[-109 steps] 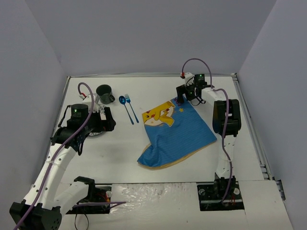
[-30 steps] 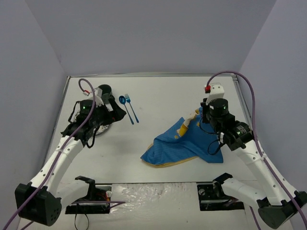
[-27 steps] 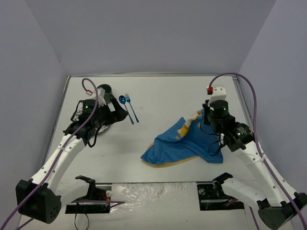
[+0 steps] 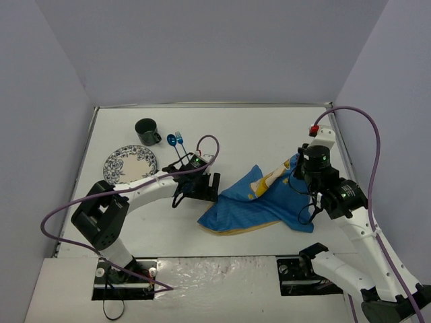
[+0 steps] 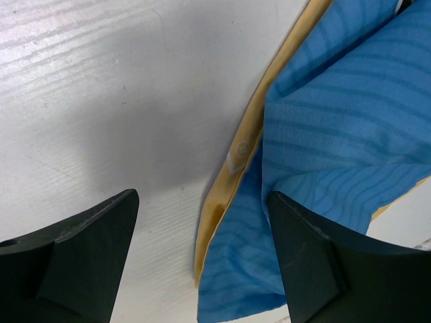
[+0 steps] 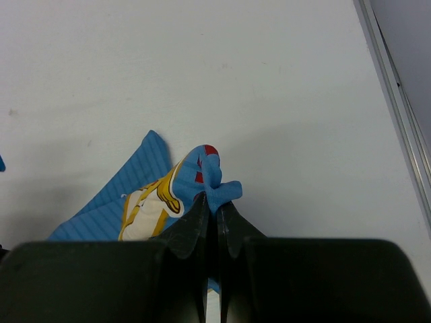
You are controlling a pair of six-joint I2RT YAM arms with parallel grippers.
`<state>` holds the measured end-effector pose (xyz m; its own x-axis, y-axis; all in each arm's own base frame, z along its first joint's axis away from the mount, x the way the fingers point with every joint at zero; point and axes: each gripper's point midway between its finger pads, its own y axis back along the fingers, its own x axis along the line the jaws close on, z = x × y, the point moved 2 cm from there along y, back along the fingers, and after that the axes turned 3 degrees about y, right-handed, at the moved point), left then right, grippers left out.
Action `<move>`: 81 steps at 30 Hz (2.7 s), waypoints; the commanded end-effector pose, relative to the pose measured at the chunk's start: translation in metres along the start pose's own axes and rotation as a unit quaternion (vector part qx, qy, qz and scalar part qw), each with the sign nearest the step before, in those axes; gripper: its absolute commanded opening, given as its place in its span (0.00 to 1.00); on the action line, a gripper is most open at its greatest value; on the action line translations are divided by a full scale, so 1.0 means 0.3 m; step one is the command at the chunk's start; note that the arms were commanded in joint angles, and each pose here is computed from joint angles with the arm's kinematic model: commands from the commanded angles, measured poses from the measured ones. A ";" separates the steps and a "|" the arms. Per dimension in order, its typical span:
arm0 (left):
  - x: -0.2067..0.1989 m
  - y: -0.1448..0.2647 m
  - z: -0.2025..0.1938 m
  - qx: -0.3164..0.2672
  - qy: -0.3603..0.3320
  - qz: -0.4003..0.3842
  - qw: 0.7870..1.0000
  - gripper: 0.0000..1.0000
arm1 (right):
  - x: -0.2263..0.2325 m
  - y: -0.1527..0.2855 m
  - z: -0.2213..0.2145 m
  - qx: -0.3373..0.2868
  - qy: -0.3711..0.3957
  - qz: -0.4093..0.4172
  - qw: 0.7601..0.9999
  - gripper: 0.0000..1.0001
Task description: Set the dinner table for one person
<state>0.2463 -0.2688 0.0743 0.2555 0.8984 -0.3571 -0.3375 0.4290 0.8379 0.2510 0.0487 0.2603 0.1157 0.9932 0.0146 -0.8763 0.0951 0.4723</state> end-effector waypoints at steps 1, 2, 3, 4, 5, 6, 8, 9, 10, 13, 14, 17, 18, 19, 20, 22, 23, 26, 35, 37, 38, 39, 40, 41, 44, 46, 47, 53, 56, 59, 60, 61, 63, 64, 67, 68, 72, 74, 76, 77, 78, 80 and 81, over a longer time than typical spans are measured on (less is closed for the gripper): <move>-0.021 0.026 -0.013 0.010 -0.035 -0.016 0.999 0.73 | 0.016 0.018 0.120 -0.052 -0.015 0.013 0.998 0.00; -0.023 0.027 -0.020 0.013 -0.045 -0.020 0.999 0.72 | 0.016 0.018 0.120 -0.051 -0.014 0.014 0.998 0.00; -0.028 0.030 -0.027 0.014 -0.052 -0.023 0.998 0.72 | 0.020 0.013 0.119 -0.049 -0.012 0.016 0.999 0.00; -0.034 0.031 -0.034 0.016 -0.059 -0.027 0.998 0.72 | 0.022 0.011 0.119 -0.047 -0.011 0.017 0.999 0.00; -0.040 0.032 -0.043 0.019 -0.066 -0.031 0.997 0.72 | 0.023 0.010 0.119 -0.047 -0.011 0.018 0.999 0.00; -0.043 0.031 -0.052 0.024 -0.069 -0.033 0.997 0.71 | 0.023 0.010 0.120 -0.048 -0.011 0.019 0.999 0.00; -0.047 0.024 -0.070 0.033 -0.074 -0.034 0.996 0.70 | 0.022 0.009 0.122 -0.048 -0.012 0.018 0.999 0.00; -0.049 0.020 -0.078 0.037 -0.077 -0.034 0.996 0.70 | 0.021 0.008 0.122 -0.048 -0.012 0.017 0.999 0.00; -0.049 0.012 -0.086 0.041 -0.080 -0.033 0.995 0.69 | 0.021 0.006 0.122 -0.048 -0.011 0.016 0.999 0.00; -0.042 -0.012 -0.102 0.054 -0.083 -0.027 0.995 0.67 | 0.024 0.003 0.122 -0.047 -0.010 0.018 0.999 0.00; -0.037 -0.020 -0.109 0.060 -0.083 -0.024 0.994 0.65 | 0.024 0.002 0.122 -0.047 -0.010 0.019 0.999 0.00; -0.036 -0.041 -0.118 0.067 -0.088 -0.016 0.994 0.60 | 0.026 -0.002 0.121 -0.046 -0.009 0.020 0.999 0.00; -0.041 -0.045 -0.122 0.069 -0.094 -0.013 0.993 0.59 | 0.026 -0.002 0.122 -0.047 -0.009 0.020 0.999 0.00; -0.048 -0.048 -0.128 0.072 -0.101 -0.009 0.992 0.59 | 0.026 -0.002 0.124 -0.048 -0.009 0.021 0.999 0.00; -0.050 -0.053 -0.130 0.072 -0.106 -0.004 0.992 0.58 | 0.027 -0.005 0.122 -0.046 -0.008 0.021 0.999 0.00; -0.054 -0.064 -0.134 0.072 -0.112 0.003 0.991 0.57 | 0.029 -0.006 0.124 -0.047 -0.008 0.022 0.999 0.00; -0.058 -0.074 -0.144 0.077 -0.116 0.004 0.990 0.55 | 0.029 -0.005 0.125 -0.047 -0.009 0.022 0.999 0.00; -0.079 -0.100 -0.165 0.089 -0.126 0.008 0.988 0.49 | 0.030 -0.004 0.130 -0.049 -0.009 0.023 0.998 0.00; -0.057 -0.136 -0.166 0.102 -0.133 0.055 0.984 0.00 | 0.037 -0.017 0.135 -0.049 -0.010 0.026 0.998 0.00; -0.047 -0.091 -0.095 0.076 -0.137 0.076 0.985 0.00 | 0.047 -0.032 0.136 -0.048 -0.011 0.028 0.998 0.00; -0.037 -0.048 -0.041 0.055 -0.134 0.090 0.985 0.00 | 0.049 -0.036 0.140 -0.049 -0.012 0.028 0.998 0.00; -0.025 -0.002 0.012 0.035 -0.130 0.104 0.985 0.00 | 0.051 -0.041 0.144 -0.050 -0.013 0.028 0.998 0.00; -0.017 0.070 0.073 0.004 -0.124 0.112 0.986 0.00 | 0.053 -0.043 0.149 -0.052 -0.014 0.029 0.998 0.00; -0.005 0.147 0.119 -0.025 -0.121 0.126 0.984 0.00 | 0.054 -0.043 0.155 -0.054 -0.015 0.030 0.998 0.00; 0.036 0.349 0.212 -0.113 -0.121 0.179 0.970 0.00 | 0.053 -0.039 0.165 -0.062 -0.016 0.031 0.997 0.00; 0.038 0.467 0.217 -0.158 -0.118 0.165 0.966 0.00 | 0.053 -0.044 0.156 -0.062 -0.016 0.032 0.997 0.00; 0.037 0.496 0.200 -0.167 -0.117 0.151 0.967 0.00 | 0.054 -0.049 0.148 -0.059 -0.017 0.033 0.998 0.00; 0.053 0.337 -0.001 -0.075 -0.069 0.100 0.990 0.00 | 0.050 -0.105 0.073 -0.026 -0.019 0.023 0.999 0.00; 0.071 0.260 -0.117 -0.020 -0.039 0.089 0.995 0.00 | 0.029 -0.135 0.028 -0.003 -0.021 0.010 1.000 0.00; 0.105 0.265 -0.185 0.000 -0.016 0.096 0.995 0.03 | 0.002 -0.162 -0.025 0.023 -0.029 -0.003 0.999 0.00; 0.111 0.279 -0.185 -0.005 -0.013 0.099 0.995 0.15 | -0.003 -0.169 -0.037 0.029 -0.031 -0.005 0.999 0.00; 0.116 0.295 -0.178 -0.013 -0.011 0.102 0.995 0.31 | -0.007 -0.175 -0.047 0.034 -0.033 -0.005 0.999 0.00; 0.107 0.345 -0.128 -0.047 -0.015 0.100 0.994 0.47 | -0.010 -0.194 -0.077 0.049 -0.035 -0.010 0.998 0.00; 0.098 0.370 -0.098 -0.066 -0.018 0.095 0.993 0.54 | -0.011 -0.205 -0.095 0.059 -0.036 -0.013 0.998 0.00; 0.058 0.423 -0.004 -0.117 -0.018 0.070 0.991 0.67 | -0.018 -0.227 -0.143 0.081 -0.038 -0.022 0.996 0.00; 0.050 0.428 0.042 -0.134 -0.012 0.064 0.989 0.69 | -0.024 -0.231 -0.160 0.087 -0.040 -0.025 0.995 0.00; 0.022 0.394 0.209 -0.174 -0.002 0.040 0.984 0.71 | -0.039 -0.241 -0.211 0.103 -0.041 -0.032 0.993 0.00; 0.006 0.358 0.276 -0.178 -0.004 0.038 0.983 0.71 | -0.034 -0.243 -0.215 0.102 -0.042 -0.026 0.994 0.00; 0.017 0.258 0.307 -0.151 -0.010 0.053 0.987 0.71 | -0.027 -0.240 -0.211 0.098 -0.043 -0.019 0.994 0.00; 0.023 0.221 0.328 -0.145 -0.011 0.059 0.988 0.71 | -0.025 -0.239 -0.208 0.095 -0.044 -0.016 0.994 0.00; 0.033 0.180 0.346 -0.138 -0.012 0.067 0.988 0.71 | -0.025 -0.237 -0.208 0.093 -0.044 -0.014 0.995 0.00; 0.040 0.146 0.380 -0.142 -0.014 0.070 0.987 0.71 | -0.018 -0.237 -0.208 0.092 -0.045 -0.007 0.995 0.00; 0.051 0.114 0.404 -0.141 -0.015 0.074 0.987 0.71 | -0.014 -0.237 -0.208 0.091 -0.045 -0.002 0.995 0.00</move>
<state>0.3092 -0.2375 0.1430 0.1705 0.9602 -0.2212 -0.5656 0.2792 0.7760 0.2731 0.0370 0.1574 0.1801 0.9833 0.0271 -0.7195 0.1128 0.6852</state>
